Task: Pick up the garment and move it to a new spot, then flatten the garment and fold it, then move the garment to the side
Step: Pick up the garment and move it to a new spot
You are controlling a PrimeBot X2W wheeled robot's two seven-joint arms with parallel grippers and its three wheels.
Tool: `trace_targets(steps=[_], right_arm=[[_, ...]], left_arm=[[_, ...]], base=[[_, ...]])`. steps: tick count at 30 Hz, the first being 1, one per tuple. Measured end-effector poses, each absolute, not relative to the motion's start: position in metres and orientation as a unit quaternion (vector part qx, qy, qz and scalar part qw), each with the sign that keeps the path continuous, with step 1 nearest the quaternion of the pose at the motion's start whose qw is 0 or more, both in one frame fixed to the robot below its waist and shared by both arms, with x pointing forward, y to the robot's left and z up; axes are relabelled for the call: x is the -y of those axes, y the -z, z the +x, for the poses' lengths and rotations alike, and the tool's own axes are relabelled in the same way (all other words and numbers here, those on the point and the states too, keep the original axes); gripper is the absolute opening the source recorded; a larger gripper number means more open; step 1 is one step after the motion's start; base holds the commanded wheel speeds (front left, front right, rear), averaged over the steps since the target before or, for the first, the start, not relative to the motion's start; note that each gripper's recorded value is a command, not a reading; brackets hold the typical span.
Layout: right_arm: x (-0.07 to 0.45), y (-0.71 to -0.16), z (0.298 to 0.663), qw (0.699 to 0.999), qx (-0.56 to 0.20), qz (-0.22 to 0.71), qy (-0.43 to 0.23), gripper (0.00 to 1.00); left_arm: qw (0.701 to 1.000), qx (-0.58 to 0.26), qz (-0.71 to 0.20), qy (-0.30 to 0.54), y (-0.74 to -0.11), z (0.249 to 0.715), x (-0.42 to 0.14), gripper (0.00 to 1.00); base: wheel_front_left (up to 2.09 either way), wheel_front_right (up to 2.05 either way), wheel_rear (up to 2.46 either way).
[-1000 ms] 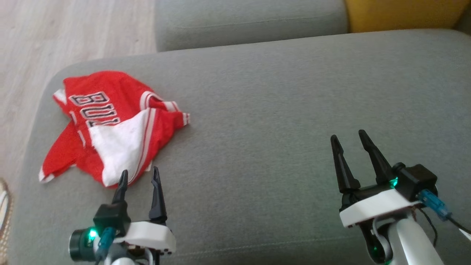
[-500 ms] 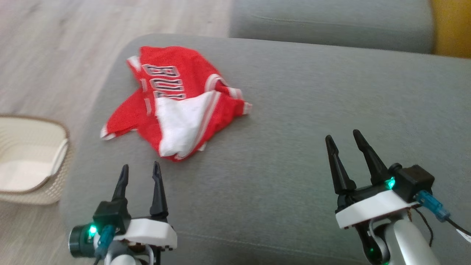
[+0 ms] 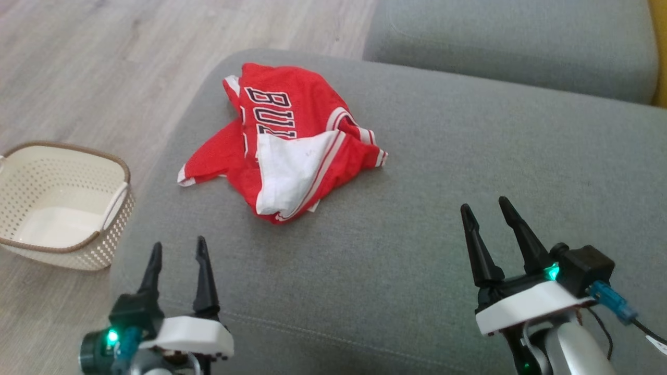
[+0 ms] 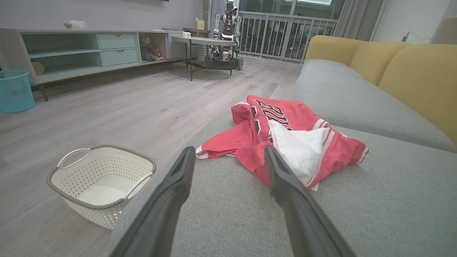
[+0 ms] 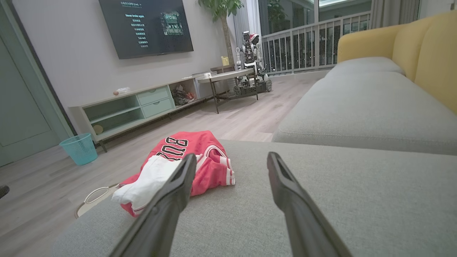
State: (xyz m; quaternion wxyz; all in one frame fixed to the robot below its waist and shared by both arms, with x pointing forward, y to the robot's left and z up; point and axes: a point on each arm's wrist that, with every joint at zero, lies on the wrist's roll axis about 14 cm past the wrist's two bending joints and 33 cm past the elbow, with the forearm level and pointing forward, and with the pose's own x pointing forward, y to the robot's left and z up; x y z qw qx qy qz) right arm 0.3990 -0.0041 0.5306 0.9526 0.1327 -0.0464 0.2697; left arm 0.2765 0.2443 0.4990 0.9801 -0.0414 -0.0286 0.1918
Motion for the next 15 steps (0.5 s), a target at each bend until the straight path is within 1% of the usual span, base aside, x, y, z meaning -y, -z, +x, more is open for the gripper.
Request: trace_targets(steps=[4, 6, 12, 15], right_arm=[[0.010, -0.527, 0.403, 0.955, 0.043, 0.137, -0.260, 1.00], [0.015, -0.522, 0.406, 0.957, 0.040, 0.135, -0.253, 1.00], [0.031, -0.515, 0.425, 0.965, 0.043, 0.123, -0.228, 1.00], [0.040, -0.513, 0.436, 0.968, 0.048, 0.120, -0.215, 1.00]], left_arm=[[0.981, 0.027, -0.042, -0.189, -0.499, 0.282, -0.248, 1.00], [0.982, 0.023, -0.066, -0.178, -0.495, 0.290, -0.246, 1.00], [0.989, 0.046, -0.061, -0.126, -0.515, 0.348, -0.246, 1.00], [0.992, 0.014, -0.081, -0.093, -0.512, 0.381, -0.249, 1.00]], base=[[0.00, 0.00, 0.00], [0.00, 0.00, 0.00], [0.00, 0.00, 0.00], [0.00, 0.00, 0.00]])
